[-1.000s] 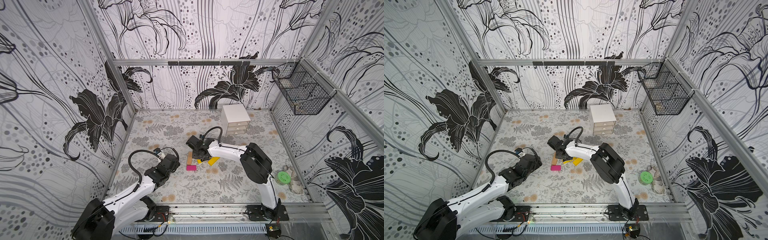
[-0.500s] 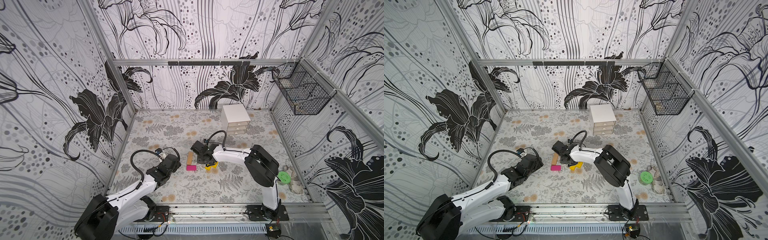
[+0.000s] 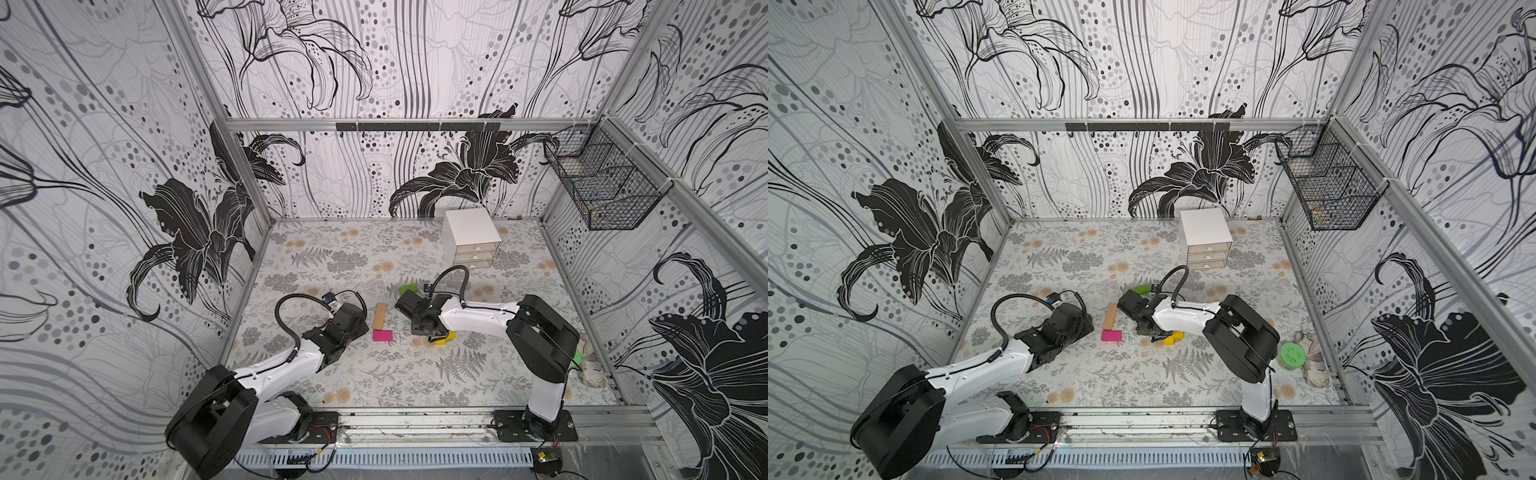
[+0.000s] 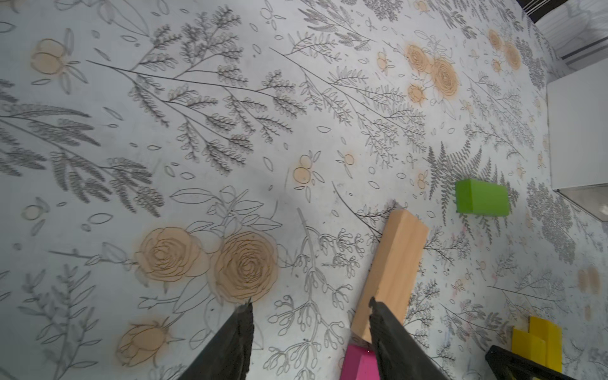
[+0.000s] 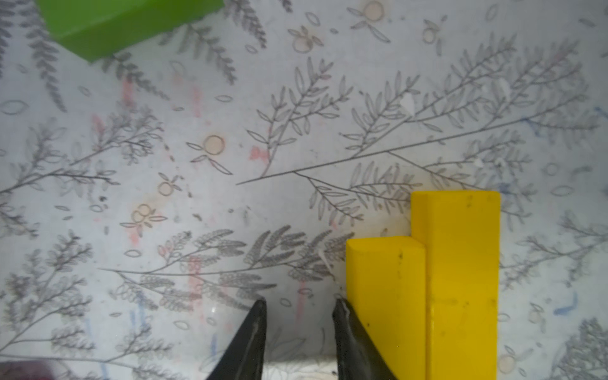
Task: Assemble the letter h with building blocks
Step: Move the building block to the center of the board, then adjust the building block at the center of the board.
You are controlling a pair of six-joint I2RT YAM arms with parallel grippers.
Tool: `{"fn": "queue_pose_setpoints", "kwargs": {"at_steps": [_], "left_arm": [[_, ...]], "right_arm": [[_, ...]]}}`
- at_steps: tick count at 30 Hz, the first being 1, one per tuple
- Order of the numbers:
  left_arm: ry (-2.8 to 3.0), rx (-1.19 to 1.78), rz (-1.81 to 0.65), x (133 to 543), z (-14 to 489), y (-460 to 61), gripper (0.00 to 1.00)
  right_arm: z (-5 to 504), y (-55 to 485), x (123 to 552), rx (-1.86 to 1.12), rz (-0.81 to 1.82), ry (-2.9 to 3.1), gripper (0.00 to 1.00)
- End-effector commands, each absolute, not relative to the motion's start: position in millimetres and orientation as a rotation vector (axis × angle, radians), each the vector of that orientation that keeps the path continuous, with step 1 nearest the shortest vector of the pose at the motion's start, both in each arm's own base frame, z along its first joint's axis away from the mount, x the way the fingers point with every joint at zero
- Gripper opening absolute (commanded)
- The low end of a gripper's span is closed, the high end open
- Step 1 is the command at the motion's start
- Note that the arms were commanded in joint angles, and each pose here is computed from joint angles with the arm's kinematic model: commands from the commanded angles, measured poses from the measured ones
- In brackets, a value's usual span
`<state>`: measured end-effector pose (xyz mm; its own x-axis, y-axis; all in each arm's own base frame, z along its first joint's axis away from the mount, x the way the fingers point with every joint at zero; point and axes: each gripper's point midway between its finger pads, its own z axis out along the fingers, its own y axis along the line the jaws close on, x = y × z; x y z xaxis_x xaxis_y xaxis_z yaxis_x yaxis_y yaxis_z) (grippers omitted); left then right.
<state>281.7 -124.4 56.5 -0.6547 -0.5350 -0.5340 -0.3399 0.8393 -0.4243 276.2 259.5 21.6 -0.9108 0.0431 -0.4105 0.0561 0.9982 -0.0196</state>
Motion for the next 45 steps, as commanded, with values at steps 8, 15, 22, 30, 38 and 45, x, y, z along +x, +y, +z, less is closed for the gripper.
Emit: {"fn": "queue_pose_setpoints", "kwargs": {"at_steps": [8, 15, 22, 30, 38, 45], "left_arm": [[2.413, -0.502, -0.439, 317, 54, -173, 0.79], [2.465, -0.484, -0.321, 322, 44, -177, 0.80], [2.519, -0.487, -0.198, 321, 34, -177, 0.76], [2.552, -0.518, -0.164, 318, 24, -180, 0.69], [2.557, -0.579, -0.139, 316, 19, -178, 0.60], [2.565, -0.620, -0.129, 313, 14, -177, 0.56]], "right_arm": [[64, 254, 271, 0.018, 0.116, 2.646, 0.56], [108, 256, 269, 0.021, 0.244, 2.579, 0.59], [127, 246, 262, 0.041, 0.283, 2.548, 0.59], [132, 239, 259, 0.055, 0.277, 2.541, 0.59], [125, 238, 256, 0.058, 0.271, 2.558, 0.59], [120, 236, 255, 0.061, 0.266, 2.565, 0.59]]}}
